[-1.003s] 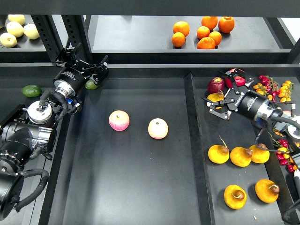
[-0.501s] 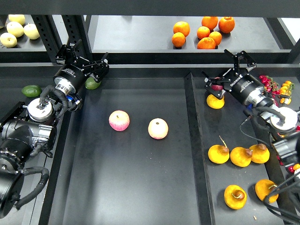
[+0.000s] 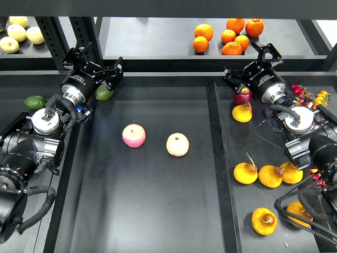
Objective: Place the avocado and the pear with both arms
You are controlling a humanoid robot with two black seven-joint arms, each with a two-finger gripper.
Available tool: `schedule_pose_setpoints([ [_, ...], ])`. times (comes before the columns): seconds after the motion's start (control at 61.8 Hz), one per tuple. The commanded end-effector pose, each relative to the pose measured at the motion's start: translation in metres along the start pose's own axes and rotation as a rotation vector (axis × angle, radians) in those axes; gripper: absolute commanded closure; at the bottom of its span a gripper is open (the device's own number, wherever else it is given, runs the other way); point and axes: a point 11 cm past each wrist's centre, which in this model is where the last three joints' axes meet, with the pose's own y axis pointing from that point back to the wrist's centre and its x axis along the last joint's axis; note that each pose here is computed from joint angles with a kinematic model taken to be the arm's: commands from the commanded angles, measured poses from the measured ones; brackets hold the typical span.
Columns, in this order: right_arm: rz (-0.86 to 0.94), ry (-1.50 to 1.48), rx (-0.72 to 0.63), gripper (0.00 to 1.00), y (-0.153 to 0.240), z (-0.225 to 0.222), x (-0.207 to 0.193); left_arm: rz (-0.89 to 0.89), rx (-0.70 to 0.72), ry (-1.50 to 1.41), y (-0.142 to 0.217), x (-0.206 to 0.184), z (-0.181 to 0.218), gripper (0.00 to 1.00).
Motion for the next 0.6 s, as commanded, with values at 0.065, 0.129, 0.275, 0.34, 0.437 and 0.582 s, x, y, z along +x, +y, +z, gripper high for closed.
schedule_pose_setpoints([
  [0.065, -0.008, -0.004, 0.027, 0.01, -0.002, -0.006, -0.005, 0.001, 0.001, -0.001, 0.000, 0.000, 0.000, 0.01],
  [0.129, -0.007, -0.009, 0.033, 0.01, -0.003, -0.008, -0.005, 0.001, 0.001, -0.001, 0.000, 0.000, 0.000, 0.01],
  [0.275, -0.006, -0.023, 0.065, 0.01, -0.005, -0.017, -0.008, 0.003, 0.011, -0.009, 0.000, 0.000, -0.002, 0.01],
  [0.34, -0.006, -0.023, 0.069, 0.01, -0.005, -0.019, -0.009, 0.005, 0.016, -0.013, -0.001, 0.000, -0.003, 0.01],
  [0.437, -0.008, -0.022, 0.071, 0.01, -0.006, -0.020, -0.010, 0.005, 0.018, -0.014, -0.001, 0.001, -0.004, 0.01],
  [0.582, -0.008, -0.022, 0.071, 0.01, -0.006, -0.020, -0.010, 0.005, 0.018, -0.014, -0.001, 0.001, -0.004, 0.01],
])
